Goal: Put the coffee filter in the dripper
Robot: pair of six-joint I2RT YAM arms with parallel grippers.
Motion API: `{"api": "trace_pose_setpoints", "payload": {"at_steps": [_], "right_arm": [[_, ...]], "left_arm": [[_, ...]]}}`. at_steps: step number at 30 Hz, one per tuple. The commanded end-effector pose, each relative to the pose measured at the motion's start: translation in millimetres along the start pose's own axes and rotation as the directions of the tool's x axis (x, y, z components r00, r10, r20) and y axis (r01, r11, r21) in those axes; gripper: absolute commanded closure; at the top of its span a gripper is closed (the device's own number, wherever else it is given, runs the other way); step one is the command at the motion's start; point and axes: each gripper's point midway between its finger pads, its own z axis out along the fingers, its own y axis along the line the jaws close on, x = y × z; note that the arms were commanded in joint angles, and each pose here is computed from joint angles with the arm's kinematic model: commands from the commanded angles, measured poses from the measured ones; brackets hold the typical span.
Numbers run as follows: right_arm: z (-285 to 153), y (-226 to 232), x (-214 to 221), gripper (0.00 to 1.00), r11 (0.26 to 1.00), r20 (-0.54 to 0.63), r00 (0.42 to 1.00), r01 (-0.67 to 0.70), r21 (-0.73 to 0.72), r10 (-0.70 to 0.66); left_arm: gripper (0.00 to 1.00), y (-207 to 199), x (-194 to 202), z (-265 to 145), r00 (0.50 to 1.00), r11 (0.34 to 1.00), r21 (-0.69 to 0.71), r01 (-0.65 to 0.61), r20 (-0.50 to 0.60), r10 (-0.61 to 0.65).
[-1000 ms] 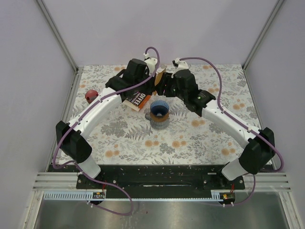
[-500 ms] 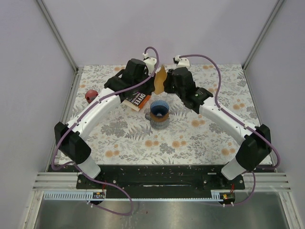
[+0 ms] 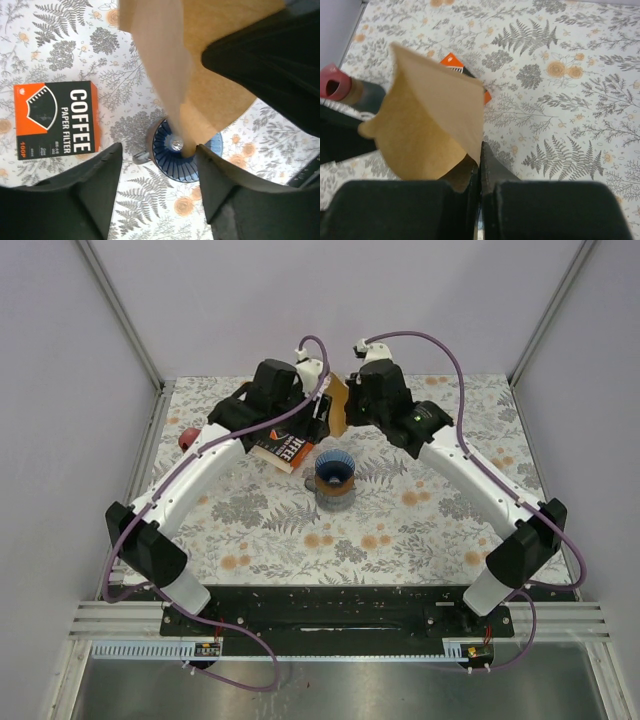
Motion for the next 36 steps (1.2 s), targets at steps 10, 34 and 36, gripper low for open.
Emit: {"api": "trace_pose_setpoints", "payload": {"at_steps": [10,34,36], "right_arm": [[-64,24,50,1.0,0.981,-0.392,0.916,0.008,-0.194,-0.085],[-23,15,121,1.0,0.992,-0.575,0.809,0.083,-0.091,-0.12],[-19,17,120,1.0,0.992,-0.575,0.809,0.082,-0.095,-0.122]], "left_arm": [[0.07,-27,-31,-95,0.995,0.978,0.207,-0.02,0.1,-0.001],[0.05,-14,26,-7,0.962,0.947,0.187,0.263,-0.126,-0.243],[0.09,-11,28,-2,0.959,0.947,0.175,0.271,-0.136,-0.249]]}}
